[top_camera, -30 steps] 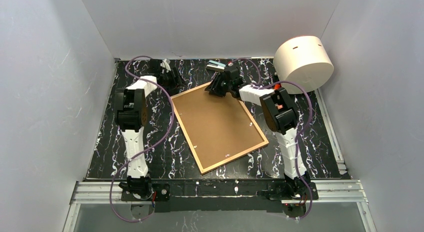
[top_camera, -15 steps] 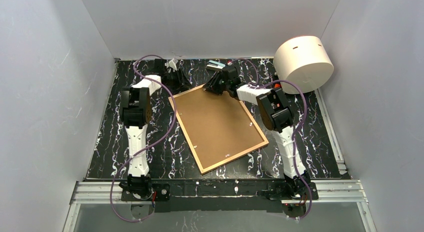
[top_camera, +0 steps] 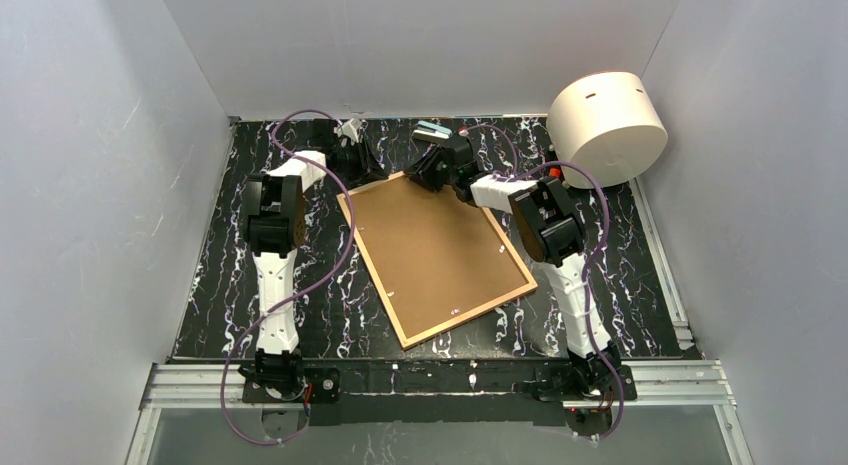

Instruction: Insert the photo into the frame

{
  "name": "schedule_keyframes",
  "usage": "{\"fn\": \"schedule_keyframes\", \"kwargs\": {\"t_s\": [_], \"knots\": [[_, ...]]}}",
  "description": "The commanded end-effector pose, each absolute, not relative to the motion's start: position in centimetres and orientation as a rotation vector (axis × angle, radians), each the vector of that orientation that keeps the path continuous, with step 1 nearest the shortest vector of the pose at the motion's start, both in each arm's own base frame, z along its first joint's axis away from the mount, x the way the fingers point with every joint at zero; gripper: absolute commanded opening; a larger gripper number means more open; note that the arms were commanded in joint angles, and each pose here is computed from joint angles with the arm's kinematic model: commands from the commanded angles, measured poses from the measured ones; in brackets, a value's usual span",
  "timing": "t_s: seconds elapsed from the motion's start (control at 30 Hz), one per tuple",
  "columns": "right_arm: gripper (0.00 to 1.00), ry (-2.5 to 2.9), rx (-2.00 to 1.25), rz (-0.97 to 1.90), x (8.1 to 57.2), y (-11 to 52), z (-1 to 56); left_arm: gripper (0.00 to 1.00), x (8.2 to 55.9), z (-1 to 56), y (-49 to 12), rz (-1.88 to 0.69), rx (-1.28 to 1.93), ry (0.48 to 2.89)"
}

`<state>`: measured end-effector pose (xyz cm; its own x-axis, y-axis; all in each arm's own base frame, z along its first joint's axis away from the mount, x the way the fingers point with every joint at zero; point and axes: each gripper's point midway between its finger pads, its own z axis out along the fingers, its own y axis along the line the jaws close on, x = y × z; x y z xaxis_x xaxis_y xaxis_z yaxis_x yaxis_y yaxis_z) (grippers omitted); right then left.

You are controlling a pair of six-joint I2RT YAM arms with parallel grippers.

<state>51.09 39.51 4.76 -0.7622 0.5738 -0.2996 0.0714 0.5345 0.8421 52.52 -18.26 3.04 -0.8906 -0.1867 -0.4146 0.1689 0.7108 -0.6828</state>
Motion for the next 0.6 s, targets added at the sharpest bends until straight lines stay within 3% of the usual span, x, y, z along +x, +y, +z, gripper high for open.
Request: {"fn": "schedule_keyframes", "kwargs": {"t_s": [0.0, 0.17, 0.3, 0.47, 0.57], "knots": [[0.39, 2.278, 0.611, 1.088, 50.2, 39.5, 0.4, 0.27, 49.6, 2.2, -21.5, -1.152, 0.058, 2.533], [0.39, 2.274, 0.642, 1.068, 50.0, 39.3, 0.1, 0.27, 49.7, 2.2, -21.5, -1.143, 0.052, 2.536], [0.42, 2.214, 0.503, 1.176, 50.0, 39.9, 4.3, 0.30, 51.1, 3.5, -21.0, -1.091, 0.021, 2.528], [0.48, 2.148, 0.301, 1.381, 48.6, 39.3, 12.5, 0.44, 54.2, 7.1, -19.1, -0.973, -0.092, 2.489], [0.50, 2.163, 0.196, 1.336, 47.5, 37.5, 15.8, 0.51, 54.9, 9.4, -17.6, -0.914, -0.159, 2.465]]}}
